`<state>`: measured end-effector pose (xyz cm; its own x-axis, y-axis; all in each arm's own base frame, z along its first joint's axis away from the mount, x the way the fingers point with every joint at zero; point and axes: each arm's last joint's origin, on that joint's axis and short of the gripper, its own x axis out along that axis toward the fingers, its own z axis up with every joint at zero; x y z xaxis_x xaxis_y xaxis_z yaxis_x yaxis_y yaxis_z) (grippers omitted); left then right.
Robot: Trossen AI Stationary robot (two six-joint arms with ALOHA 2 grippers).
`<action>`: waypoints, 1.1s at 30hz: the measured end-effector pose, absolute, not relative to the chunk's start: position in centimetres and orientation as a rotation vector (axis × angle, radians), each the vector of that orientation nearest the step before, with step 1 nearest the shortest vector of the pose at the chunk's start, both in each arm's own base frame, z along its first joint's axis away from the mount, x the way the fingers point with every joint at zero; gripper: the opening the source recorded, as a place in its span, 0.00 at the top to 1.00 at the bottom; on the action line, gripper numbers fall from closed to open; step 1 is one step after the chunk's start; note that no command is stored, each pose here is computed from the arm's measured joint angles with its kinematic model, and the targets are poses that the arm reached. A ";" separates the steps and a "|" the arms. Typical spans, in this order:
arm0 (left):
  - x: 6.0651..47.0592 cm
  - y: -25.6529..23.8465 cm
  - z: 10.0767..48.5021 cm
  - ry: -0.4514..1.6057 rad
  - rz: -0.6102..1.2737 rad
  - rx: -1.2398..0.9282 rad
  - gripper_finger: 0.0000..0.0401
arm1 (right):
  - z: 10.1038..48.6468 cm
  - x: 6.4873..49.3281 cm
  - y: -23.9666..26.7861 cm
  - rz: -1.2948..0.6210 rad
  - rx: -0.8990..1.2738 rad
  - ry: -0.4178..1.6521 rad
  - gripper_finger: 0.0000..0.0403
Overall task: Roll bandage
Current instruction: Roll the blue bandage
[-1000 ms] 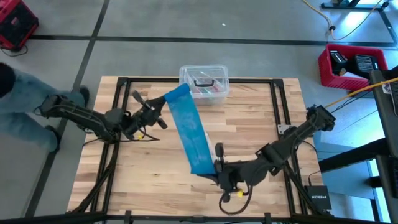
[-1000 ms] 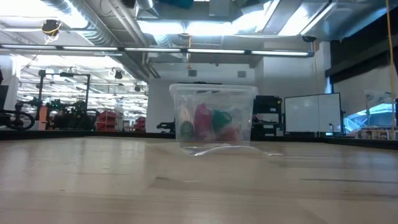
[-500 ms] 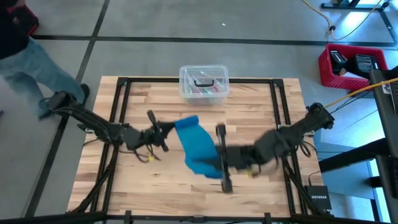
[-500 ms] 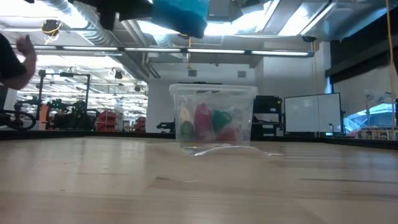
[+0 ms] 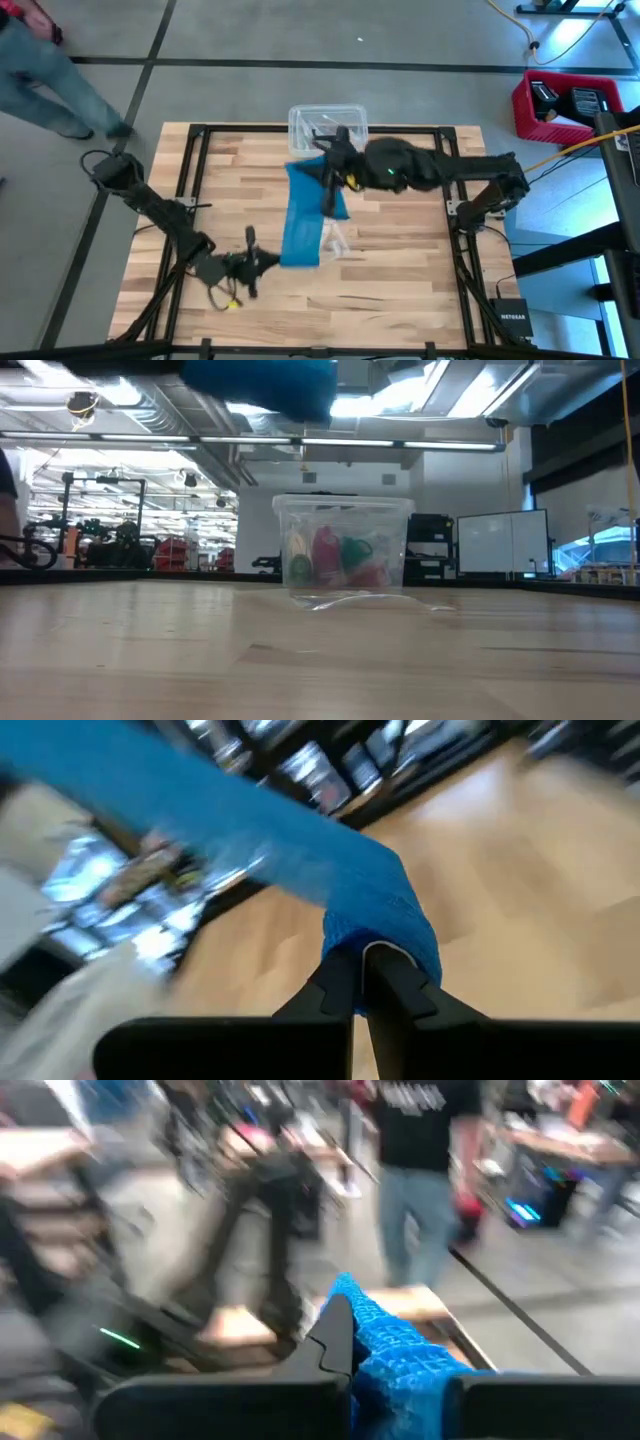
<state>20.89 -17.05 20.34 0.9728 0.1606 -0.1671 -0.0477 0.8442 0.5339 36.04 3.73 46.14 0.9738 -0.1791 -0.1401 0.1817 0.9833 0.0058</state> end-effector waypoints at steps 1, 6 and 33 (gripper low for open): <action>20.6 -17.9 20.7 0.193 0.078 0.535 1.00 | 45.5 36.2 3.0 -0.209 0.010 0.177 1.00; 19.7 -20.6 22.8 0.127 -0.009 0.495 1.00 | 40.7 37.5 0.1 -0.273 0.032 0.322 0.96; 20.5 -19.0 21.0 0.324 0.091 0.188 1.00 | 30.8 37.4 0.2 0.005 0.603 0.868 0.15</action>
<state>20.52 -19.01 21.03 0.9440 0.1186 -0.3080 -0.0582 0.9784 0.1982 37.39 0.18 30.82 0.6572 0.2421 -0.7138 0.2344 0.8344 0.4988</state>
